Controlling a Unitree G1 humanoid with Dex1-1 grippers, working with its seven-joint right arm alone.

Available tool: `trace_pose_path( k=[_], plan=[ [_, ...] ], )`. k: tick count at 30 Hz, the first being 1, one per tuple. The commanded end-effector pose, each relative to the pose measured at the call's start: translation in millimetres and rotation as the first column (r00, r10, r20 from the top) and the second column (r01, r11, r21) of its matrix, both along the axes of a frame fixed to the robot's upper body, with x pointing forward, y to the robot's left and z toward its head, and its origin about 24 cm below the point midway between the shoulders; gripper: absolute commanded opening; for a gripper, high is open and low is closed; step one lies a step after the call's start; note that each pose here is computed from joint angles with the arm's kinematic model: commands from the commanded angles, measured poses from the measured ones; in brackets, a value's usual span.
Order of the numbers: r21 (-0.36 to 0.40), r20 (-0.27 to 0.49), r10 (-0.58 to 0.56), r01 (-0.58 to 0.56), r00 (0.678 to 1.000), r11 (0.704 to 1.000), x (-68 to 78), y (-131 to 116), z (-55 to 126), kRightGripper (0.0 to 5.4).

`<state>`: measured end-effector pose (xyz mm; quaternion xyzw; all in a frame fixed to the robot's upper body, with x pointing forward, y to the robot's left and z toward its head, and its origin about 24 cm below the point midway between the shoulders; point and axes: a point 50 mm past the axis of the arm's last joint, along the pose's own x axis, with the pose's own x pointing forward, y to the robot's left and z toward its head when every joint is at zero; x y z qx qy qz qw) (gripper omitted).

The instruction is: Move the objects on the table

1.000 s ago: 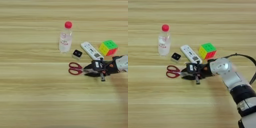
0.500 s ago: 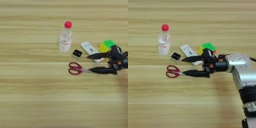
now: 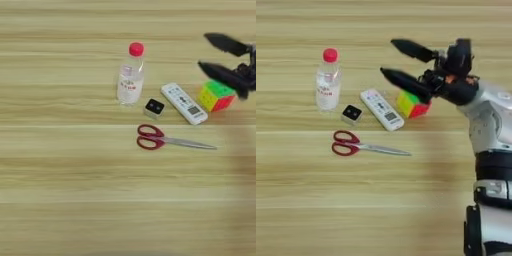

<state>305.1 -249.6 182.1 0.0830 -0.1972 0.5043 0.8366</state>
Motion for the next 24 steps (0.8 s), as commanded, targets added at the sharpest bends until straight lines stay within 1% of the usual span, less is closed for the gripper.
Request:
trace_pose_path(
  k=[1,3,5,8,10,12,14,15,16,17,19,21,22,24],
  plan=[
    [0.110,0.148,-0.142,0.127,0.979,0.986,5.5,-1,55.4,5.21],
    [0.152,0.143,-0.196,0.174,0.970,0.973,6.9,-2,58.7,5.39],
    [0.181,0.128,-0.265,0.240,0.956,0.954,9.8,-5,60.0,5.39],
    [0.182,0.137,-0.352,0.326,0.926,0.928,11.4,-10,59.6,5.39],
    [0.165,0.137,-0.412,0.389,0.901,0.906,12.6,-11,53.3,5.39],
    [0.169,0.113,-0.470,0.449,0.875,0.877,15.3,-13,46.7,5.39],
    [0.227,0.031,-0.547,0.527,0.837,0.819,19.7,-20,36.7,5.39],
    [0.229,0.003,-0.574,0.559,0.819,0.797,21.0,-23,29.8,5.39],
    [0.202,0.006,-0.617,0.604,0.787,0.771,21.3,-26,19.0,5.39],
    [0.172,0.015,-0.648,0.637,0.761,0.752,21.0,-29,9.8,5.39],
    [0.156,-0.010,-0.697,0.690,0.717,0.707,22.2,-33,-2.9,5.39],
    [0.172,-0.070,-0.729,0.728,0.681,0.664,24.7,-37,-13.6,5.39],
    [0.166,-0.085,-0.744,0.746,0.662,0.645,25.3,-38,-18.7,5.39],
    [0.133,-0.074,-0.767,0.769,0.637,0.625,24.0,-36,-28.4,5.39]
  ],
)
